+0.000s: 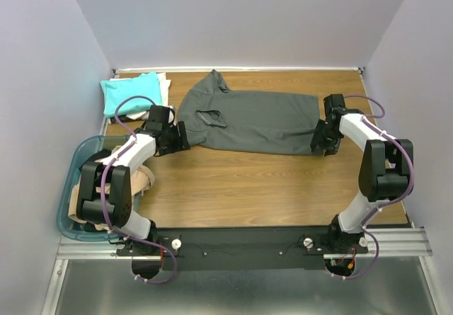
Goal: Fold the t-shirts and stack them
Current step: Fold the tshirt
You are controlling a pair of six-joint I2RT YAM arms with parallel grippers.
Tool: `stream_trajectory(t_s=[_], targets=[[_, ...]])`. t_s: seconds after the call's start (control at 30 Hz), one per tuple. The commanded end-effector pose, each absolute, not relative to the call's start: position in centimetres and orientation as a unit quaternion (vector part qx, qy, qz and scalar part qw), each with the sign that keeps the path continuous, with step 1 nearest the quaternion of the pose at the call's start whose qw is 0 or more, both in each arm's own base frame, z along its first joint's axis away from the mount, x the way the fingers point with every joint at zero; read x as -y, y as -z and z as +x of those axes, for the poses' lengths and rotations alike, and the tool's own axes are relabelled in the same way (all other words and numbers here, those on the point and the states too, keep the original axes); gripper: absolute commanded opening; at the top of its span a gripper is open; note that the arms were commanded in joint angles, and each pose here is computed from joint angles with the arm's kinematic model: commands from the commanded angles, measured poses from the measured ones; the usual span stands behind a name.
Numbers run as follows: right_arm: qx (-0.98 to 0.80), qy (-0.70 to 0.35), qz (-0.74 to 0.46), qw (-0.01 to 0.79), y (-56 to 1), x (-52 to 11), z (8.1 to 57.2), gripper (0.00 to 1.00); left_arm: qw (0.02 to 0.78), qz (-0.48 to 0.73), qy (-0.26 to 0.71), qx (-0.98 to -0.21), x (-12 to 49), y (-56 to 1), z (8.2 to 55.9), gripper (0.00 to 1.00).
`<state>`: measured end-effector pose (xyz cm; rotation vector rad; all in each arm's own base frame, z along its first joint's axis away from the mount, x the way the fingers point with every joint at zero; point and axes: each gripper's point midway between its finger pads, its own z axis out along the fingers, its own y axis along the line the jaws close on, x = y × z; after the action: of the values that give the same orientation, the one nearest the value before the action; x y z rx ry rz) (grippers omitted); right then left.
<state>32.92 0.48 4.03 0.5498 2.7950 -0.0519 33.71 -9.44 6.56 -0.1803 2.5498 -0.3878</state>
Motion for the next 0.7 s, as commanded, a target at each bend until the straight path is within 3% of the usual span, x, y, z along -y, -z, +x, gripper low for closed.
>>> stream_trajectory(t_s=[0.0, 0.57, 0.67], targets=[[-0.964, -0.007, 0.199, 0.176, -4.3, -0.8, 33.6, 0.56, 0.290, -0.087, 0.133, -0.944, 8.6, -6.2, 34.1, 0.72], [-0.955, -0.011, 0.228, 0.192, -3.2, 0.9, 33.5, 0.56, 0.292, -0.131, 0.131, -0.938, 7.7, -4.2, 36.6, 0.72], [-0.956, -0.012, 0.226, 0.188, -2.7, 1.0, 33.4, 0.56, 0.291, -0.131, 0.135, -0.938, 7.9, -4.0, 36.9, 0.66]])
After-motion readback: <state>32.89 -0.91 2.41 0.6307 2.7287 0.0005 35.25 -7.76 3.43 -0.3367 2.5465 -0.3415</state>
